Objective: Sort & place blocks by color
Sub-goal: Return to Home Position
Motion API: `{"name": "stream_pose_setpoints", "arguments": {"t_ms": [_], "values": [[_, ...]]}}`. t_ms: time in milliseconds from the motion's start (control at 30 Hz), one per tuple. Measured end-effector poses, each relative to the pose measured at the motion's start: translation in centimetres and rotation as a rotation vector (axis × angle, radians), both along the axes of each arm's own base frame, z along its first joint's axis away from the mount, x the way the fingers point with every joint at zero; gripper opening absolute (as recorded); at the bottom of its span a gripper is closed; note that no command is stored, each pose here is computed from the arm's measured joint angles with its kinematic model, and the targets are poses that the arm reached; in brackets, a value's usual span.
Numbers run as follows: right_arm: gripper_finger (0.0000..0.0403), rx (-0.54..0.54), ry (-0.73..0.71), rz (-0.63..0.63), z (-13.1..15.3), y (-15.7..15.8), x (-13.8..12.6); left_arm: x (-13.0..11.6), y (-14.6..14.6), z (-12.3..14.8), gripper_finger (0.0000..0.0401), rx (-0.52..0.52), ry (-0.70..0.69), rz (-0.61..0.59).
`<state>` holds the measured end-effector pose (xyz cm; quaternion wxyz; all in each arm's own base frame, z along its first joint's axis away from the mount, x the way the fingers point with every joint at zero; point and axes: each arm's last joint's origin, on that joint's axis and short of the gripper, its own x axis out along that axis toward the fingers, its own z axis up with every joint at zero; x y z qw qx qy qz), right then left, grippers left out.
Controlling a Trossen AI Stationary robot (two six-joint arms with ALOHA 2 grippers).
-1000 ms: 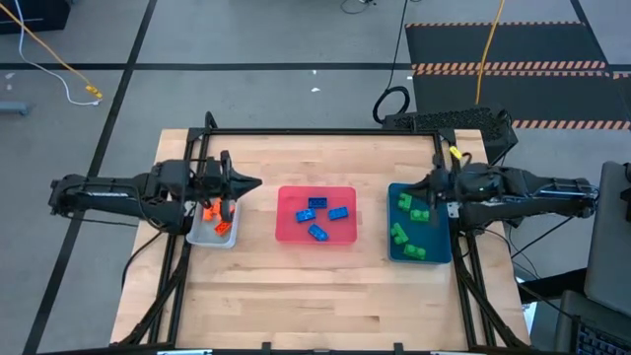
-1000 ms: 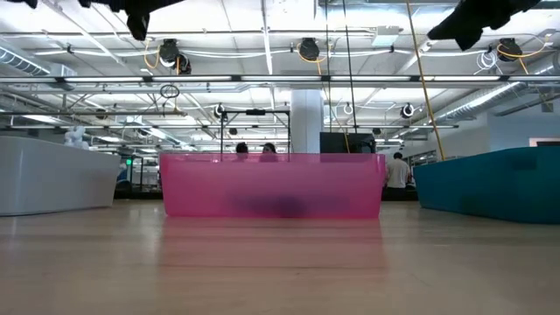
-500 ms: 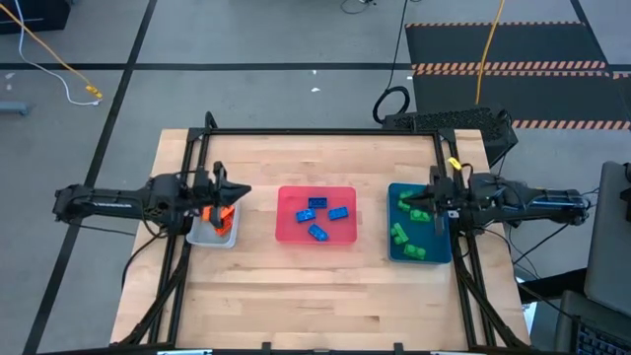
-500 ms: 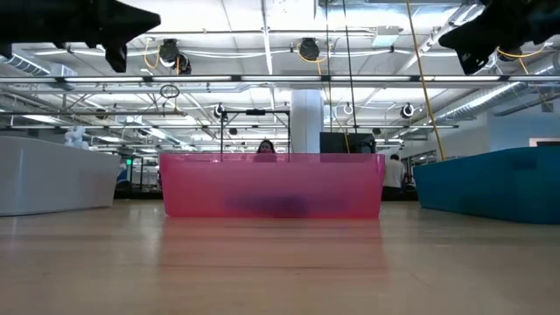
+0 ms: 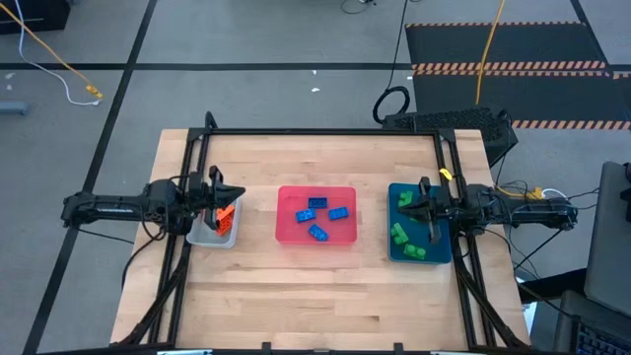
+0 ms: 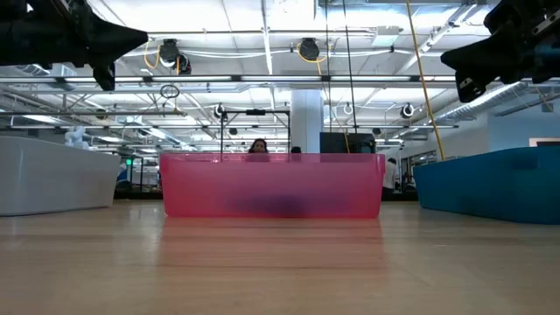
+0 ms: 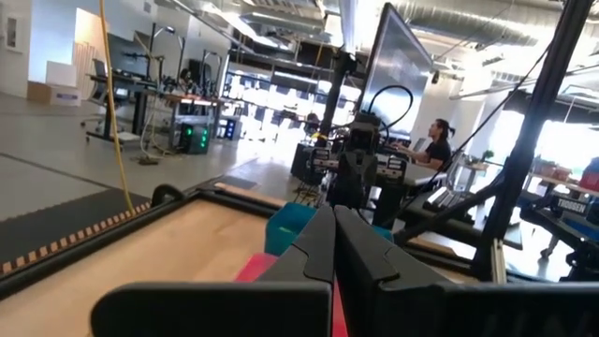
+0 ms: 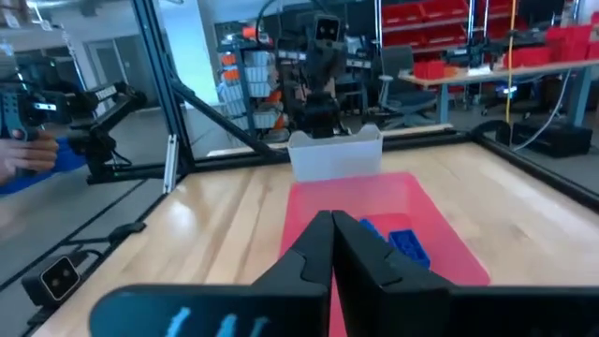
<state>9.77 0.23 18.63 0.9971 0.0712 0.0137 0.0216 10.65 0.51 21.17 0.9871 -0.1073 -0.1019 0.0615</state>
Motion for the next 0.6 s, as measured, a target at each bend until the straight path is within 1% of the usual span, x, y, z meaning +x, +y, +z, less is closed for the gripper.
{"name": "stream_pose_setpoints", "arguments": {"t_ms": [233, 333, 467, 500, 600], "values": [[0.0, -0.024, -0.054, 0.006, 0.1, 0.0, -0.5, 0.1, 0.0, -1.1, 0.0, 0.012, 0.031, 0.002], [0.0, -0.03, -0.064, 0.027, 0.2, 0.1, -0.5, 0.2, 0.0, -2.0, 0.0, 0.011, 0.05, 0.003], [0.0, -0.03, -0.063, 0.026, -0.9, 0.1, -0.2, 0.3, 0.0, -3.1, 0.0, 0.003, 0.061, 0.004], [0.0, -0.029, -0.076, 0.026, -1.2, 0.1, -0.1, 0.3, 0.0, -3.1, 0.0, 0.002, 0.064, 0.003], [0.0, -0.015, -0.145, 0.025, -0.7, 0.1, -0.1, 0.3, 0.0, -3.3, 0.0, 0.003, 0.083, 0.0]]}}
